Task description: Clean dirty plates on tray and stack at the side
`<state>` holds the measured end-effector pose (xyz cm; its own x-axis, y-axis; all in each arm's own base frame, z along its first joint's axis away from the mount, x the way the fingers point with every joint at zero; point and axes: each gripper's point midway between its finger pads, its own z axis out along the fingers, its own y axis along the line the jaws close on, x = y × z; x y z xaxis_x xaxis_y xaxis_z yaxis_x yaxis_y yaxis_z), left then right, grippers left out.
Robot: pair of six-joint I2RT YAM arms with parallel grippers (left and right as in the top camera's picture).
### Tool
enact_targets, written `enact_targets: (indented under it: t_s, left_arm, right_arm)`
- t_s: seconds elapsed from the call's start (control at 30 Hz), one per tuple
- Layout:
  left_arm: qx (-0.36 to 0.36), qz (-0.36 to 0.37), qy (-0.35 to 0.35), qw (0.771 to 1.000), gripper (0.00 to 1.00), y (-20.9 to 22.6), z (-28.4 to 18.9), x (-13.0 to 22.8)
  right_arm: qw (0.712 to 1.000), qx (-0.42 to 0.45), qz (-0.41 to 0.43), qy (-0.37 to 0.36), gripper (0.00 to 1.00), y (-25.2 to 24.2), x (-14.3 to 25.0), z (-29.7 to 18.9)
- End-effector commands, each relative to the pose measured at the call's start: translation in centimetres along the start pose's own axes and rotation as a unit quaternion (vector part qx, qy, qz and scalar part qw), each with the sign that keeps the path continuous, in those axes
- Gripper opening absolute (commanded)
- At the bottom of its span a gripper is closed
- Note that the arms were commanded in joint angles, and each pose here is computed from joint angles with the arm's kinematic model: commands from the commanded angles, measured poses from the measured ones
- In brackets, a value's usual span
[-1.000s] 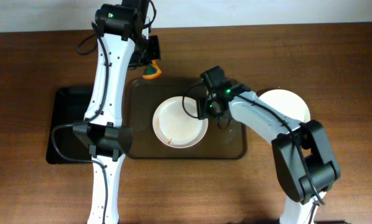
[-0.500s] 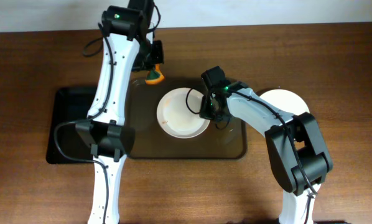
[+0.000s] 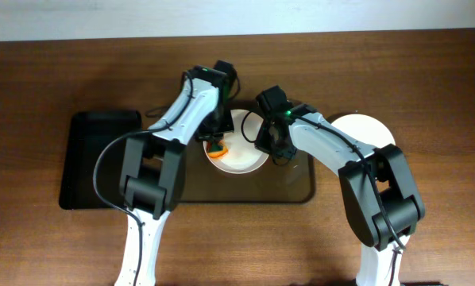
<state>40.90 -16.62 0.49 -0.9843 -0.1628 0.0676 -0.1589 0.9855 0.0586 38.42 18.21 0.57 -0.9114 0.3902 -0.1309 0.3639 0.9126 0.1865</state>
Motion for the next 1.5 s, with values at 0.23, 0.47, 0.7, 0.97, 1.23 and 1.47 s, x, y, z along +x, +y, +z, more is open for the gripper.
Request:
enact_targets:
  t_s: [0.23, 0.47, 0.7, 0.97, 1.23, 1.47]
  left_arm:
    - [-0.131, -0.061, -0.133, 0.981, 0.0, 3.8, 1.7, -6.2]
    - [0.23, 0.242, 0.087, 0.939, 0.0, -6.6, 0.8, 3.1]
    - [0.176, 0.116, -0.021, 0.977, 0.0, -1.5, -0.6, -5.6]
    - [0.168, 0.077, -0.232, 0.955, 0.0, 4.4, -23.4, -8.4]
    - [0.23, 0.104, -0.199, 0.947, 0.0, 2.8, -23.6, -6.9]
    - [0.227, 0.115, -0.154, 0.955, 0.0, 1.4, -21.3, -6.0]
  right_arm:
    - [0.998, 0.061, 0.0, 0.009, 0.04, -3.2, 0.8, 2.3]
    - [0.998, 0.06, -0.002, 0.011, 0.04, -3.2, 0.9, 2.3]
    - [0.998, 0.06, -0.002, 0.011, 0.04, -3.2, 0.9, 2.3]
    - [0.989, -0.036, -0.132, 0.05, 0.04, 0.3, 2.0, 2.0]
    - [0.972, 0.028, -0.192, -0.129, 0.04, -3.7, -0.2, -17.5]
    - [0.807, 0.309, -0.281, -0.417, 0.04, -2.9, -0.8, -26.8]
